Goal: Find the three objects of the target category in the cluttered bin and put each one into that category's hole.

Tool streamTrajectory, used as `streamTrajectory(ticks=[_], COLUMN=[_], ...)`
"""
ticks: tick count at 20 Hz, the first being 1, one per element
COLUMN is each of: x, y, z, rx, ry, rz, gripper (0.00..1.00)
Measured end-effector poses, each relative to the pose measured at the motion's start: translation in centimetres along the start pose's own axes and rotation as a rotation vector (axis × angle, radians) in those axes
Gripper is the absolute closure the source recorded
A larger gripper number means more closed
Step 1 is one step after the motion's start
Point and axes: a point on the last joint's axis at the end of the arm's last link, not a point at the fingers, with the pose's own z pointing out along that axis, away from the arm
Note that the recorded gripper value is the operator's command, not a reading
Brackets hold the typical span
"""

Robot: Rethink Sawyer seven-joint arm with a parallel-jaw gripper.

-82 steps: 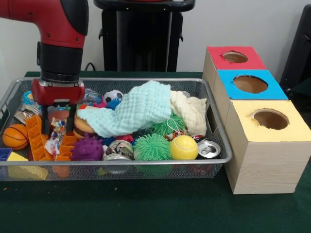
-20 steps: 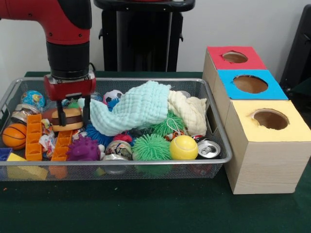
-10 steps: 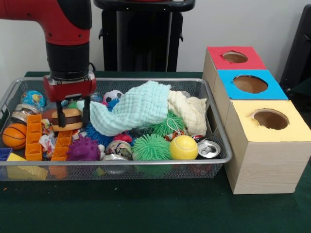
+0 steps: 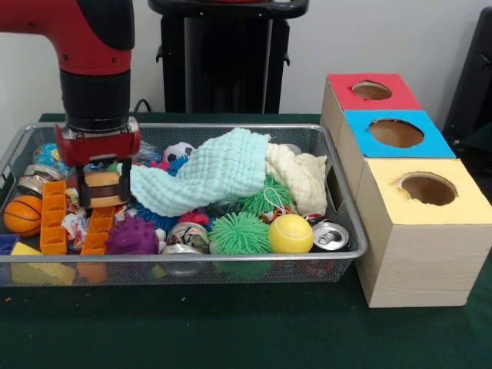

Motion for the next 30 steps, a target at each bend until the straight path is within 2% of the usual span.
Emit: streamTrajectory(ticks=[8,17,30], x=[0.3,3.0,4.1], y=[-0.9,-2.3,-2.8], z=[1.2,3.1,5.2], rx=[-0.005,-0.036,-0.080], ry=[-0.003,-0.003,-0.061], rz=[0.027,0.093,0.156], gripper=[0.00,0.00,0.00])
